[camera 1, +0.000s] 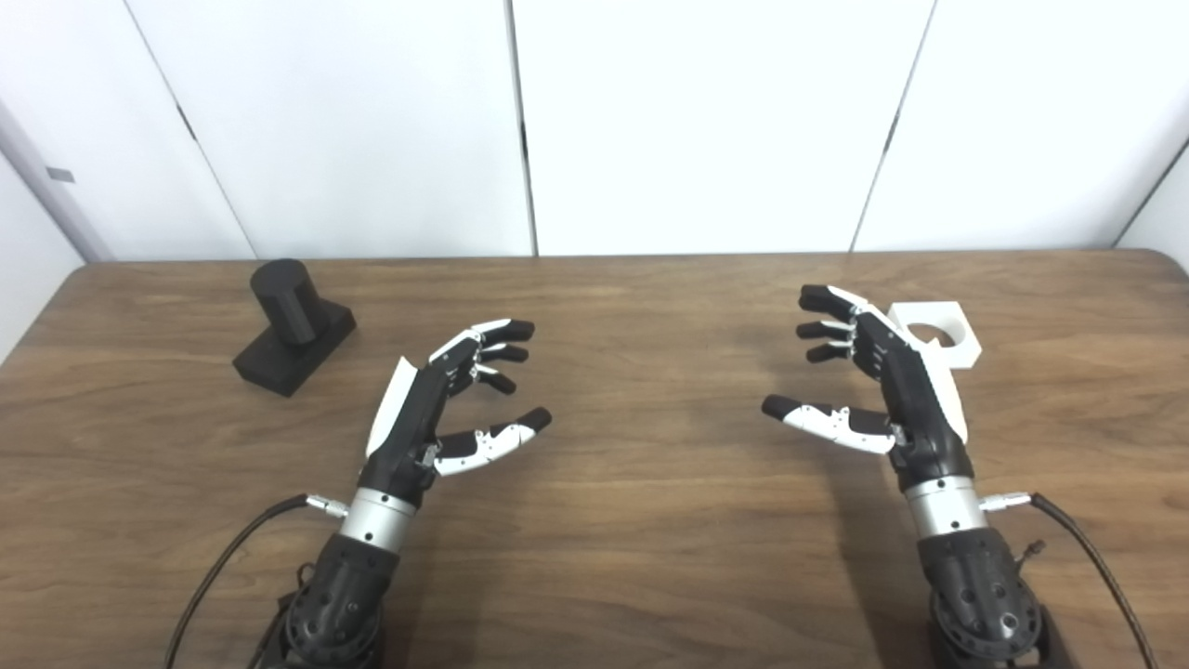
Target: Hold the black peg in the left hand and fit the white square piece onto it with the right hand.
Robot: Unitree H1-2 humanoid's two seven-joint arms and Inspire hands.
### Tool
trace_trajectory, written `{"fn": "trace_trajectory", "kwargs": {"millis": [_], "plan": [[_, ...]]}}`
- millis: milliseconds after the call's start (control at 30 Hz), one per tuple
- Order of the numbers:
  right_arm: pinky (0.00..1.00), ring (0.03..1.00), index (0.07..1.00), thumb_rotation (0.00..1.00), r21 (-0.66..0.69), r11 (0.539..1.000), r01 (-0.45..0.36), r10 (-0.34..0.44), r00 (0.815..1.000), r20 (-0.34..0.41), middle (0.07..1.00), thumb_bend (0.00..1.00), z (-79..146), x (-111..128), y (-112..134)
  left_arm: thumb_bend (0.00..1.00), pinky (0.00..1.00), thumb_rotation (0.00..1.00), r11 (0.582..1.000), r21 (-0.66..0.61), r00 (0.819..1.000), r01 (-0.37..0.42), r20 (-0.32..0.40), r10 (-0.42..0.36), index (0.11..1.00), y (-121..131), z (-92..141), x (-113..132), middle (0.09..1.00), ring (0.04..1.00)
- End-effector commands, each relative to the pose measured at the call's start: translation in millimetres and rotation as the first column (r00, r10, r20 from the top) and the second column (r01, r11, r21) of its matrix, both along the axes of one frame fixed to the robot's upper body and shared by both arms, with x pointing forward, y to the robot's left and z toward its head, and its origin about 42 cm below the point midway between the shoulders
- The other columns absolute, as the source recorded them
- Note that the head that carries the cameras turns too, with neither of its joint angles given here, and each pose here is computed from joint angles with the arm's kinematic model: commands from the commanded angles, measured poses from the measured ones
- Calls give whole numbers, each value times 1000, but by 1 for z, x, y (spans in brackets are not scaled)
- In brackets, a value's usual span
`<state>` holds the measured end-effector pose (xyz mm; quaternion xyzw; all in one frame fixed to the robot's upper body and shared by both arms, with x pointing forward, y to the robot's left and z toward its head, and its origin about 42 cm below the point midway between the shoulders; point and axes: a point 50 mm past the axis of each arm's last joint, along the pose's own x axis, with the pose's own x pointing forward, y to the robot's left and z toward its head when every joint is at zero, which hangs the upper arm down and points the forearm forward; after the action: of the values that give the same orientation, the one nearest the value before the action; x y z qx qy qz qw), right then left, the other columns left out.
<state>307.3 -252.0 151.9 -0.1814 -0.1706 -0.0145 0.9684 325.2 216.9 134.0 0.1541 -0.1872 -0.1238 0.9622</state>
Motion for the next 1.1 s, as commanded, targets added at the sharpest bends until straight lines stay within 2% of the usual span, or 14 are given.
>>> {"fn": "trace_trajectory", "kwargs": {"millis": [0, 500, 733, 800, 833, 900, 1000, 1067], "plan": [[595, 704, 783, 265, -5, 1000, -12, 12, 997, 77, 790, 734, 14, 5, 0, 681, 585, 92, 1000, -3, 996, 4, 84, -4, 759, -3, 18, 7, 796, 745], [590, 709, 780, 242, 5, 1000, -20, 20, 997, 73, 790, 736, 12, 5, 3, 684, 576, 115, 1000, 2, 997, -2, 79, 2, 757, -2, 17, 6, 784, 722], [588, 711, 782, 205, 13, 1000, -19, 18, 997, 76, 792, 731, 12, 5, 4, 681, 569, 91, 1000, -8, 997, 1, 79, 0, 754, -2, 18, 6, 780, 714], [585, 708, 780, 163, 7, 1000, -17, 17, 996, 85, 788, 690, 12, 5, 4, 682, 567, 91, 1000, -10, 997, 1, 79, 0, 754, -2, 18, 5, 779, 713], [598, 708, 777, 82, 6, 1000, -16, 15, 996, 90, 786, 633, 11, 5, 4, 681, 564, 87, 1000, -10, 997, 2, 80, -1, 754, -2, 18, 5, 779, 712], [642, 707, 772, 21, 7, 1000, -11, 11, 995, 98, 779, 534, 10, 5, 4, 678, 562, 77, 1000, -9, 997, 3, 82, -2, 754, -2, 17, 5, 780, 712], [670, 705, 768, 1, 19, 1000, -7, 5, 995, 104, 776, 396, 9, 4, 3, 676, 569, 80, 1000, -6, 997, 3, 79, -2, 756, -3, 17, 5, 783, 715], [672, 703, 768, 0, 24, 1000, -6, 4, 995, 104, 778, 353, 9, 4, 3, 674, 574, 76, 1000, -6, 997, 4, 78, -4, 758, -3, 17, 5, 785, 718]]}}
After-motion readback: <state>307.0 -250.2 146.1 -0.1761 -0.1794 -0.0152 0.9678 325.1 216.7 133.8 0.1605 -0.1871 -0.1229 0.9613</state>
